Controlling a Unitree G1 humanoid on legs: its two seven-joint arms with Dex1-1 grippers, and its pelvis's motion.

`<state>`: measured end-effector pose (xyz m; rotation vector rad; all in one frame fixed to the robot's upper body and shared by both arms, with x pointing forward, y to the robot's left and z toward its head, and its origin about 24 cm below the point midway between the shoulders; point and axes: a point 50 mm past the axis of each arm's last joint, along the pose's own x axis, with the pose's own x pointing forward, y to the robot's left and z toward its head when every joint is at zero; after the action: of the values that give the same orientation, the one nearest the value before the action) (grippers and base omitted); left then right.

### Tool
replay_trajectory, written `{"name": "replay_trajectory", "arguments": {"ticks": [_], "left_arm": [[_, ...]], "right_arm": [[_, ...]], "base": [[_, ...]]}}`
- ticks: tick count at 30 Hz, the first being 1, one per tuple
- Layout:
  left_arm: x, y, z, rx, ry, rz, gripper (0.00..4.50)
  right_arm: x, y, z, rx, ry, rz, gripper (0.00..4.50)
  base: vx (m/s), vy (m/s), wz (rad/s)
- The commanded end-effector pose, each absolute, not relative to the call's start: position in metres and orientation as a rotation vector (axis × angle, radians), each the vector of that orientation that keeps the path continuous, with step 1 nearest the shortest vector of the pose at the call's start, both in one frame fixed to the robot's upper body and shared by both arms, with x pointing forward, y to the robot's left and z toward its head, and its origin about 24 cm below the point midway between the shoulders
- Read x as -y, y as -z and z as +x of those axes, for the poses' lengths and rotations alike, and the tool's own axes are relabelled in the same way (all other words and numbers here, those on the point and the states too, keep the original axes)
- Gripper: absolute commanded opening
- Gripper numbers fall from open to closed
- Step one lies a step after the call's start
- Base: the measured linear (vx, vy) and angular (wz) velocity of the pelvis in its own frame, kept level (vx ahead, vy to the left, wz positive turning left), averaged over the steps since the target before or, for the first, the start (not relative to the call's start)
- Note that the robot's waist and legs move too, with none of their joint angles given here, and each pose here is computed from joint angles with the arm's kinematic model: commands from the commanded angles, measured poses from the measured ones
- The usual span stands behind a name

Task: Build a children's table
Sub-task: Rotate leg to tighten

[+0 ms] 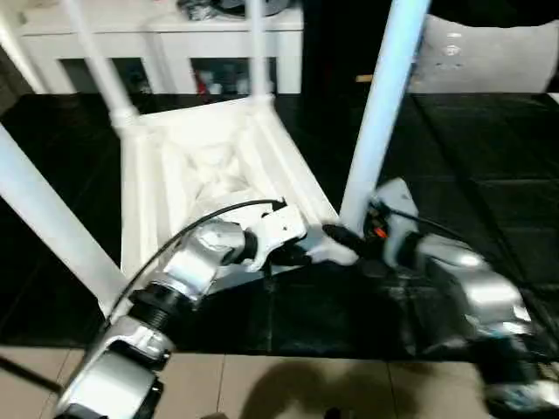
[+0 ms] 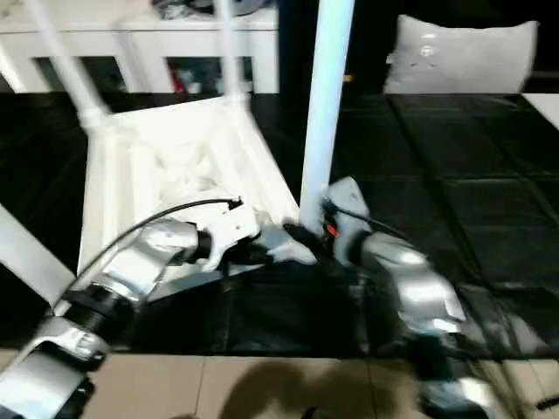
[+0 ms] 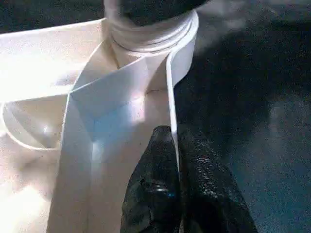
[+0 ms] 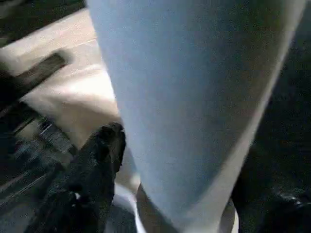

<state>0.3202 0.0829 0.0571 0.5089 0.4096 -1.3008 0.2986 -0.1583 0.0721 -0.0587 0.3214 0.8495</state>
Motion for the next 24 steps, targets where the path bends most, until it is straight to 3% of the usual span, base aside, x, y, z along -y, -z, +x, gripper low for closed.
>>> {"name": "replay_trajectory", "arguments": {"ticks": [1,12,14,16,24], "left_arm": [[-0.084,-0.064,0.320,-0.372,1.372,0.558,0.00],[-0.107,-0.064,0.307,-0.410,1.646,0.667,0.00],[-0.111,-0.063,0.305,-0.424,1.684,0.691,0.00],[-0.113,-0.063,0.304,-0.428,1.705,0.703,0.00],[-0.113,-0.062,0.299,-0.423,1.754,0.697,0.00]], "right_arm": [[0.154,-0.081,0.290,-0.291,-1.004,-0.063,3.60],[0.186,-0.094,0.278,-0.377,-1.221,-0.198,4.46],[0.186,-0.094,0.279,-0.364,-1.238,-0.231,4.46],[0.184,-0.094,0.279,-0.365,-1.263,-0.188,4.46],[0.171,-0.092,0.268,-0.377,-1.420,-0.092,3.65]], "base": [[0.000,0.000,0.00],[0.000,0.000,0.00],[0.000,0.000,0.00],[0.000,0.000,0.00],[0.000,0.000,0.00]]}}
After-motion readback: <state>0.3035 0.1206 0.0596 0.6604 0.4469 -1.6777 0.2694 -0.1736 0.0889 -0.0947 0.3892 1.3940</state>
